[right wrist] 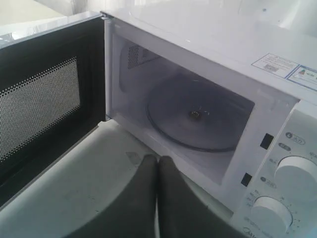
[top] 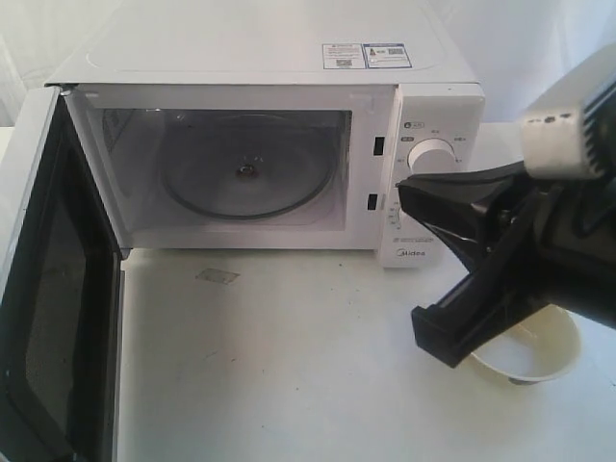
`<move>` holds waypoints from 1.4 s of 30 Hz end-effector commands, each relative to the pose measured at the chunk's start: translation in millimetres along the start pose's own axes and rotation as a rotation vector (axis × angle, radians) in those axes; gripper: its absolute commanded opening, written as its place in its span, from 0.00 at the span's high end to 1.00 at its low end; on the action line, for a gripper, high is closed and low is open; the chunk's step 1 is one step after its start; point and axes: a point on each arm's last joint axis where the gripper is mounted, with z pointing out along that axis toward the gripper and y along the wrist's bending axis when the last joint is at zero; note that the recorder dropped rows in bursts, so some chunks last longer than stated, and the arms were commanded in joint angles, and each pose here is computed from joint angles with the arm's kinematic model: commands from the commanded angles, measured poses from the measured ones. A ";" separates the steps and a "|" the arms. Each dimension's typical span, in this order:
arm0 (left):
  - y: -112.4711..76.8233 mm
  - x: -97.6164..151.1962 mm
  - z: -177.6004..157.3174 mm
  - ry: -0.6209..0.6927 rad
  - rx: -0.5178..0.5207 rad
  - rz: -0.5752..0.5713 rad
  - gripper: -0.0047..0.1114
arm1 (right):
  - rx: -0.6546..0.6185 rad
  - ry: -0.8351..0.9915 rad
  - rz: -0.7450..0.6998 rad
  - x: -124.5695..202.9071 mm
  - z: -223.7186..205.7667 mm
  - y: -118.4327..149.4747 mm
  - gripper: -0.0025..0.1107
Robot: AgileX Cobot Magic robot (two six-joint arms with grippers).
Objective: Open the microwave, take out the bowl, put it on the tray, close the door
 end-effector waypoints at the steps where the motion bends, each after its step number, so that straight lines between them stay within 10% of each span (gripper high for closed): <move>1: -4.1 -4.4 -0.6 -0.017 0.052 -0.014 0.96 | -0.004 0.017 -0.009 3.0 3.6 1.1 0.98; 16: -8.9 11.5 36.9 0.384 0.228 -0.005 0.96 | -0.041 -0.005 -0.009 1.0 3.5 4.5 0.98; 24: -38.8 -1.2 89.5 0.347 0.737 -0.055 0.96 | -0.043 -0.006 -0.011 0.8 3.5 4.6 0.98; 28: -49.2 -20.2 96.4 0.129 0.958 0.030 0.96 | -0.044 -0.009 -0.011 0.1 3.4 4.7 0.98; 36: -35.1 -35.1 100.9 -0.056 0.686 -0.061 0.96 | -0.120 -0.058 -0.010 -4.7 2.6 11.5 0.98; 42: -36.0 -31.7 91.3 -0.062 0.670 -0.015 0.96 | -0.279 -0.114 -0.083 -11.2 15.5 28.9 0.98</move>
